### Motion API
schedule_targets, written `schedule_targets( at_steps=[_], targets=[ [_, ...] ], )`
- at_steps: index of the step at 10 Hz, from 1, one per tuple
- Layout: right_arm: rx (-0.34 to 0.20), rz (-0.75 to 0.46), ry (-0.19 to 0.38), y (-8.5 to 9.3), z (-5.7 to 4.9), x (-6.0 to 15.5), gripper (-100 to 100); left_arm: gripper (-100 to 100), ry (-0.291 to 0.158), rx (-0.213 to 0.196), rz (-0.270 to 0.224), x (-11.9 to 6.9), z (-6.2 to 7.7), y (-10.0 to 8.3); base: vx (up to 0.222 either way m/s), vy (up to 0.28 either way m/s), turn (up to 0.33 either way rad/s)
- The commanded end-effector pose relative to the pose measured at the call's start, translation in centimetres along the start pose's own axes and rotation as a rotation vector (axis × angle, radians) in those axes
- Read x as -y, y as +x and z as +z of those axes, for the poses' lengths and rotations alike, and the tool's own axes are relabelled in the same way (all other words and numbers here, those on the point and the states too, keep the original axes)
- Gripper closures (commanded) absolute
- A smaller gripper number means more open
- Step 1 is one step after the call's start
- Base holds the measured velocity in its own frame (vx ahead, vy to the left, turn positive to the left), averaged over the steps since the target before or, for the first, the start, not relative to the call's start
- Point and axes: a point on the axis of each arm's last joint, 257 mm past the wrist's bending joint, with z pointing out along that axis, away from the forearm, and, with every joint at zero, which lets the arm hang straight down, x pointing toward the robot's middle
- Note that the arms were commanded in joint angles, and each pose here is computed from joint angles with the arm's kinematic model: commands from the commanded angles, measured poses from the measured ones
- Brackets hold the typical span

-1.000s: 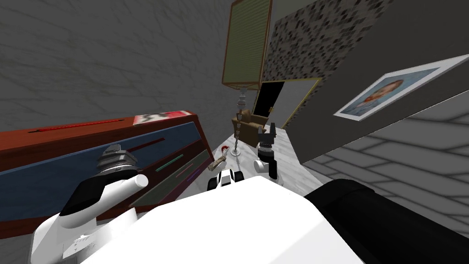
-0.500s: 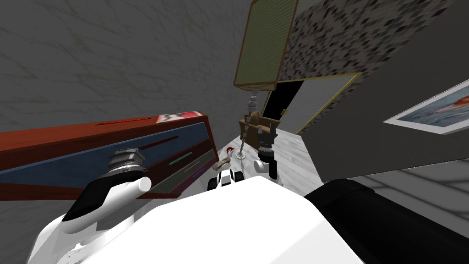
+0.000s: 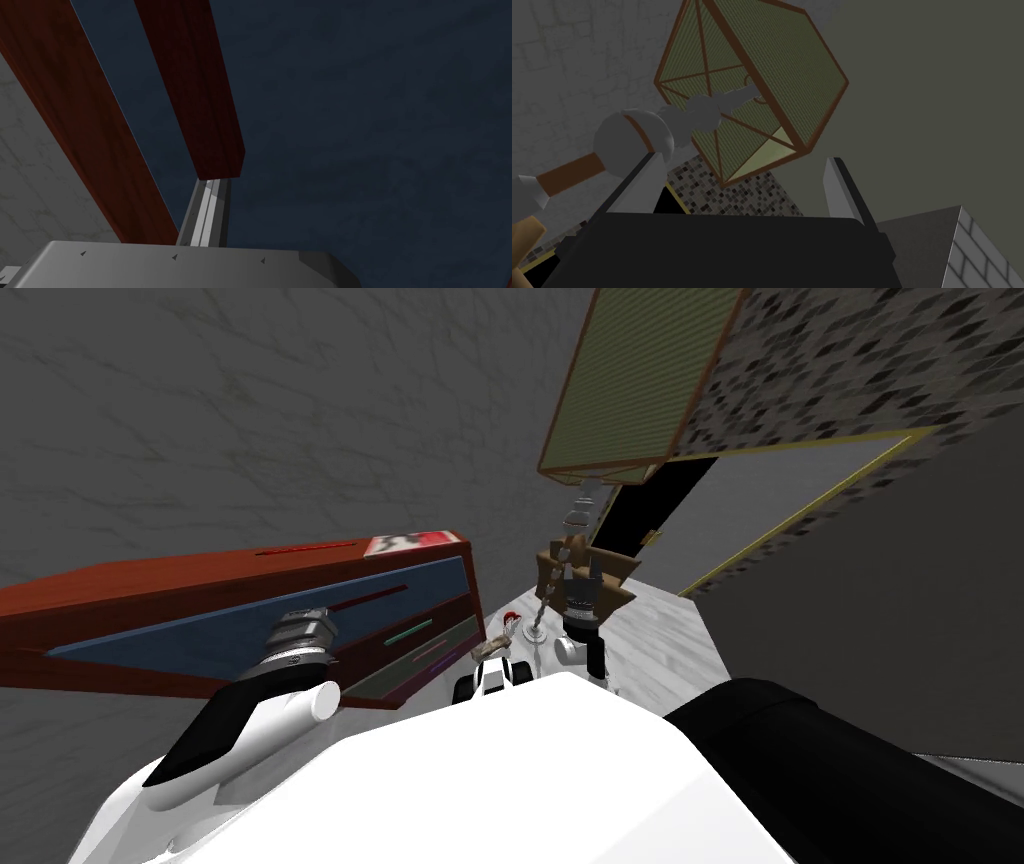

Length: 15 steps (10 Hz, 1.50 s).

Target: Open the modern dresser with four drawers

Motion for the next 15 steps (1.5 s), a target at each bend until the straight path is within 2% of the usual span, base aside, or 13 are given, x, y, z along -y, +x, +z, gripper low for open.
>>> schedule_targets(
  at_steps=[1,2,3,4,7,8,9,10,11,12,13,14,15],
  targets=[
    [0.0,0.0,0.0,0.0,0.0,0.0,0,100,0.012,-0.068,-0.01,0.4,-1.4,2.8,0.098,0.004,0.174],
    [0.0,0.0,0.0,0.0,0.0,0.0,0,100,0.032,-0.096,-0.015,1.3,-2.3,3.8,0.116,-0.004,0.379],
    [0.0,0.0,0.0,0.0,0.0,0.0,0,100,0.022,-0.118,-0.021,0.9,-2.6,4.8,0.101,-0.016,0.169],
    [0.0,0.0,0.0,0.0,0.0,0.0,0,100,0.031,-0.144,-0.025,1.4,-3.8,5.5,0.137,-0.013,0.245],
    [0.0,0.0,0.0,0.0,0.0,0.0,0,100,0.034,-0.213,-0.056,1.9,-5.5,8.4,0.104,-0.011,0.259],
    [0.0,0.0,0.0,0.0,0.0,0.0,0,100,0.046,-0.241,-0.071,2.6,-6.7,9.2,0.09,-0.01,0.332],
    [0.0,0.0,0.0,0.0,0.0,0.0,0,100,0.038,-0.26,-0.082,2.4,-7.0,10.2,0.085,-0.025,0.15],
    [0.0,0.0,0.0,0.0,0.0,0.0,0,100,0.04,-0.246,-0.073,2.5,-6.6,9.5,0.034,-0.014,0.001],
    [0.0,0.0,0.0,0.0,0.0,0.0,0,-100,0.04,-0.249,-0.075,2.5,-6.6,9.6,0.008,-0.003,0.0],
    [0.0,0.0,0.0,0.0,0.0,0.0,0,-100,0.037,-0.206,-0.053,2.0,-5.2,8.1,-0.068,0.013,-0.327],
    [0.0,0.001,0.0,0.0,0.0,0.0,0,-100,0.037,-0.201,-0.05,2.0,-5.1,7.8,-0.094,0.024,-0.228],
    [0.0,0.0,0.0,0.0,0.0,0.0,0,-100,0.031,-0.171,-0.039,1.6,-3.8,6.9,-0.142,0.025,-0.415],
    [0.0,0.001,0.0,0.0,0.0,0.0,0,-100,0.031,-0.152,-0.029,1.5,-3.7,5.9,-0.119,0.007,-0.171]
  ],
)
